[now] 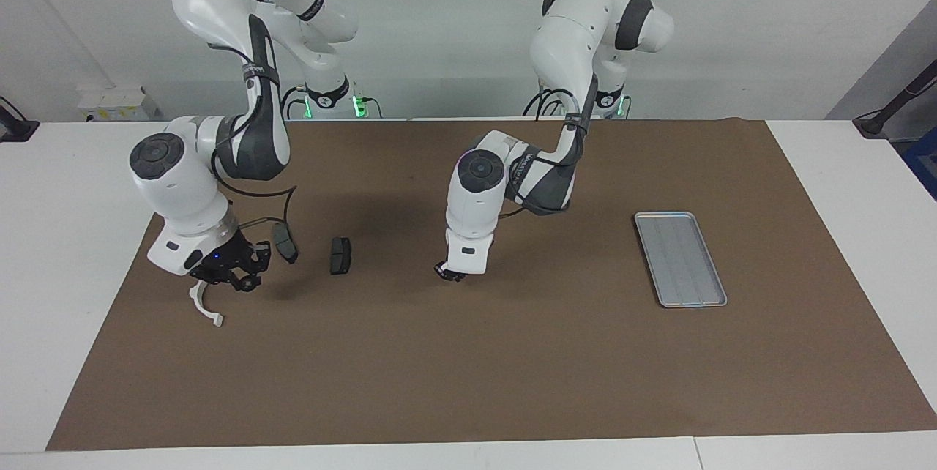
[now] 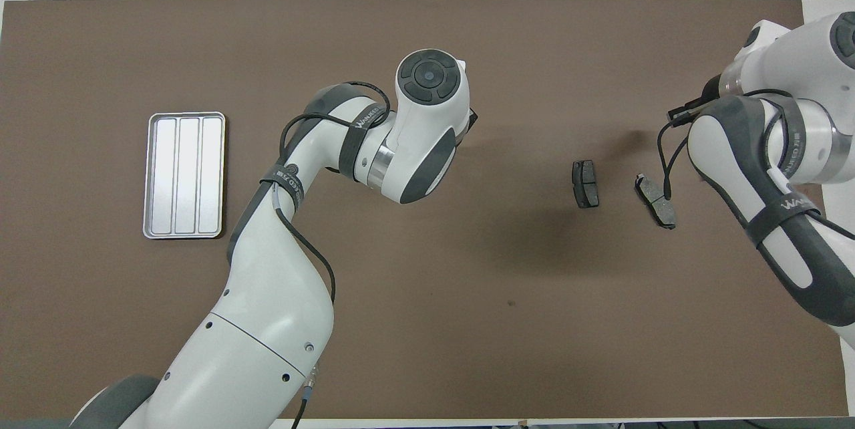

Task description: Place bearing gear from tray to pile

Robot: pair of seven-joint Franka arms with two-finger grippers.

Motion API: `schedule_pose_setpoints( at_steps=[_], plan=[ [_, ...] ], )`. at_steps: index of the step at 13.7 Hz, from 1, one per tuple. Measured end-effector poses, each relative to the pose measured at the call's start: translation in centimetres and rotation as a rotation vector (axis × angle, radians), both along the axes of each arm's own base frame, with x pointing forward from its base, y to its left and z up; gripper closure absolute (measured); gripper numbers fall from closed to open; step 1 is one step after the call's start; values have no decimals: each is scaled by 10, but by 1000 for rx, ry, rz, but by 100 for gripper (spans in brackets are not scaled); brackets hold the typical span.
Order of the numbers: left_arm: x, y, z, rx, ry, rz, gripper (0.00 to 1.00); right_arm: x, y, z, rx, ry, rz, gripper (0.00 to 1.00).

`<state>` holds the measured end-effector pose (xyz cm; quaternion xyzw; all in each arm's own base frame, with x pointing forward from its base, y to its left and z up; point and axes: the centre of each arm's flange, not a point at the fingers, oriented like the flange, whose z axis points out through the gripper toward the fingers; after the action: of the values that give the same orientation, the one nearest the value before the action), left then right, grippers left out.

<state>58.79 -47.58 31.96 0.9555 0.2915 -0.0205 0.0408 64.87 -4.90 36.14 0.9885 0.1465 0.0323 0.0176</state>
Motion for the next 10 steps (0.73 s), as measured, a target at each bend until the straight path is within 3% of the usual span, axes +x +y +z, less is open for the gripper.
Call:
schedule_pose_setpoints(
  at_steps=[10],
  plan=[
    [-12,4,-22,25,-3,-9,76,-5,-8,-37,3,-10,-12,65]
  ],
)
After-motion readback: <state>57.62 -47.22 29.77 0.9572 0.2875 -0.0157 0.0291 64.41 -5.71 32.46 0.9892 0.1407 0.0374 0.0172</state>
